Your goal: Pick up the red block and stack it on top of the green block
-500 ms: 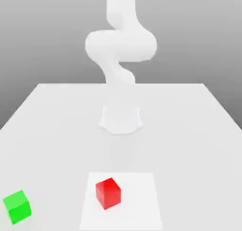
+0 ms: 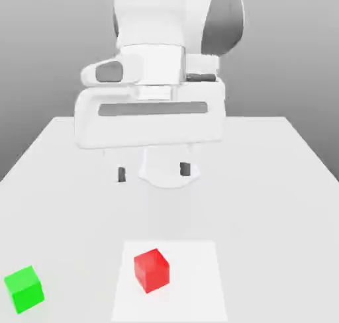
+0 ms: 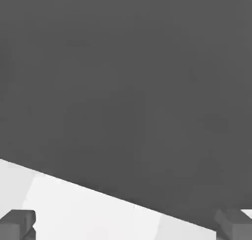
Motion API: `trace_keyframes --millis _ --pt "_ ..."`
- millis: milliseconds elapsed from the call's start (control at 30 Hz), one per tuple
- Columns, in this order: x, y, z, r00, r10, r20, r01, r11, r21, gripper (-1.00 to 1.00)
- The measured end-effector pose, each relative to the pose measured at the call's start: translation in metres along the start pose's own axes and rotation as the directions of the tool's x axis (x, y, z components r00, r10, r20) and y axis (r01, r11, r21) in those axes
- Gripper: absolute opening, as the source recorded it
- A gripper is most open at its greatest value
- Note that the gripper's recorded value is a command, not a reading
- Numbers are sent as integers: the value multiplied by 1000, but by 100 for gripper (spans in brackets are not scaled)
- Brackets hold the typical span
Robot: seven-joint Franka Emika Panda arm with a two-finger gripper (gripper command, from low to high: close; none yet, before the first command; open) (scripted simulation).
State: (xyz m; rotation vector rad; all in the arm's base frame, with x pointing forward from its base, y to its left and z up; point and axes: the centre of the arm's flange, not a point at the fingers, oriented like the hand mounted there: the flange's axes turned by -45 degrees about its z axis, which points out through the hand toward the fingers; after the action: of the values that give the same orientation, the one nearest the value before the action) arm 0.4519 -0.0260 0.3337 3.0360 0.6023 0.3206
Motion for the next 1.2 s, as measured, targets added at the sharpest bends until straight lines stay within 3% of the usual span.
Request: trace_keyframes --millis 200,367,400,633,833,1000,1200 --pt "-58 -15 106 977 -132 166 120 989 84 0" --pt "-74 -20 162 972 -148 183 133 987 95 0" --pt "-76 -21 171 972 -148 183 133 987 95 -100" --pt "-77 -21 173 972 -149 185 132 986 96 -100" --pt "-66 -15 119 973 -136 185 121 988 95 -100" --pt "-74 86 105 934 287 212 -297 955 15 -100" --pt "-115 201 98 687 702 187 -700 709 -87 -100"
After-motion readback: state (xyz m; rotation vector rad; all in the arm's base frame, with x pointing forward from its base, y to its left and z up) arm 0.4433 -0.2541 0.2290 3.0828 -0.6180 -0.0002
